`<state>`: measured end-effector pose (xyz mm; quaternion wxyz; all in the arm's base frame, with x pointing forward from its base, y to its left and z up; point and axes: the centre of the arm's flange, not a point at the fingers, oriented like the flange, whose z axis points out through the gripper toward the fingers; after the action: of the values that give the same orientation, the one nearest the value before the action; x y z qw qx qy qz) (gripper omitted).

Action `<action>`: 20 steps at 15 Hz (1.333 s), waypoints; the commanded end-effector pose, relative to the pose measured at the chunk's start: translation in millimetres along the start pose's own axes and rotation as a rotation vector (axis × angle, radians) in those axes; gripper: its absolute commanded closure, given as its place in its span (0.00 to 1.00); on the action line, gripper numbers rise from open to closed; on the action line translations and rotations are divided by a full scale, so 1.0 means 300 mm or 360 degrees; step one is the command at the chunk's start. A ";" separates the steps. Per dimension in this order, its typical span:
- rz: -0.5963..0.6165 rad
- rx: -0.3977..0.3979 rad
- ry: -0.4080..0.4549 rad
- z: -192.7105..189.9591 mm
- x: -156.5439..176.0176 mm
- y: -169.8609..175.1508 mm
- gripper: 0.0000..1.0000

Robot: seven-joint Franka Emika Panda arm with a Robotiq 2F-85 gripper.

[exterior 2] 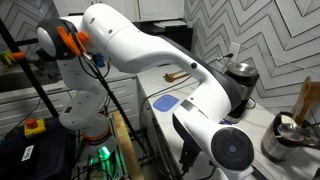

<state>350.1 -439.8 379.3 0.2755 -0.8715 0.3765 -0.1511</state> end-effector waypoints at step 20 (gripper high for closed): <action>-0.0628 -0.0050 -0.0040 0.147 0.088 -0.095 0.00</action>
<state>401.6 -427.9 367.1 0.2245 -0.9312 0.2224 -0.1817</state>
